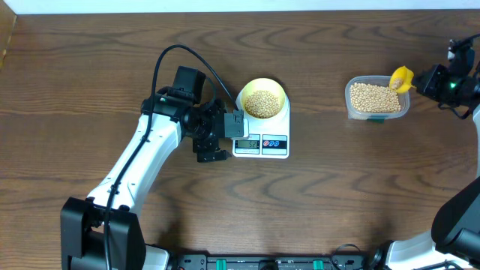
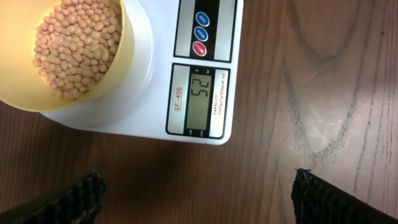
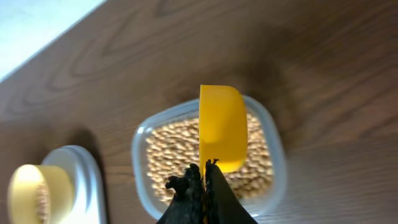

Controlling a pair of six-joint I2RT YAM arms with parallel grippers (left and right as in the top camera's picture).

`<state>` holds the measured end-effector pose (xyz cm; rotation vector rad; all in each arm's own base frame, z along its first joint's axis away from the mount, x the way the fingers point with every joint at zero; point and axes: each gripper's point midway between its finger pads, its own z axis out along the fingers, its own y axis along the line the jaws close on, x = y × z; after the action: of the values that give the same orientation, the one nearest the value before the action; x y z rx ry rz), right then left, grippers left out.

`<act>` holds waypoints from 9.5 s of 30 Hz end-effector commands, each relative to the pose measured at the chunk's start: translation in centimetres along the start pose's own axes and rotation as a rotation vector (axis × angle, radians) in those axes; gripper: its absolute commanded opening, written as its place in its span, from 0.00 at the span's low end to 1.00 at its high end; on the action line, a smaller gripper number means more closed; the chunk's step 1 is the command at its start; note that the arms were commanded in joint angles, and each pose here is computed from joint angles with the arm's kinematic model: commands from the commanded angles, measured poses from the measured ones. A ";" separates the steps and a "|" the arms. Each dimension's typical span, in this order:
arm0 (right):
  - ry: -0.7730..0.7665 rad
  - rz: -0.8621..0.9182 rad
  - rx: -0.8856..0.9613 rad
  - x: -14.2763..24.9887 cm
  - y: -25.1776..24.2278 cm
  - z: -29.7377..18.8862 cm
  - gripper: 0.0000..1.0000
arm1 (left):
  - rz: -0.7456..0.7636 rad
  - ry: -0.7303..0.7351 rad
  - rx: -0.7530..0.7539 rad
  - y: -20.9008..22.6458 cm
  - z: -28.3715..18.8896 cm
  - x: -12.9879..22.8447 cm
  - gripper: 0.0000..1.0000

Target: Scoop item into bowl and weigh 50g on scale

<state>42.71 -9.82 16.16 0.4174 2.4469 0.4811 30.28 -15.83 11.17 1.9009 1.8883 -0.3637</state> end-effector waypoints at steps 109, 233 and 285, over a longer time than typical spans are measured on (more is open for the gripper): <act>0.401 -0.853 -0.516 14.5 28.5 8.1 0.01 | 0.001 -0.023 0.000 -0.1 -0.3 -0.3 0.98; 0.134 -0.528 -0.422 3.0 18.2 -5.8 0.01 | 0.001 -0.023 0.000 -0.1 -0.3 -0.3 0.98; 0.214 -1.005 -0.531 10.3 28.2 1.5 0.01 | 0.001 -0.024 0.000 -0.1 -0.3 -0.3 0.98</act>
<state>41.69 16.47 23.72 -0.8605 2.3007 0.6132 30.28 -15.83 11.17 1.9007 1.8881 -0.3642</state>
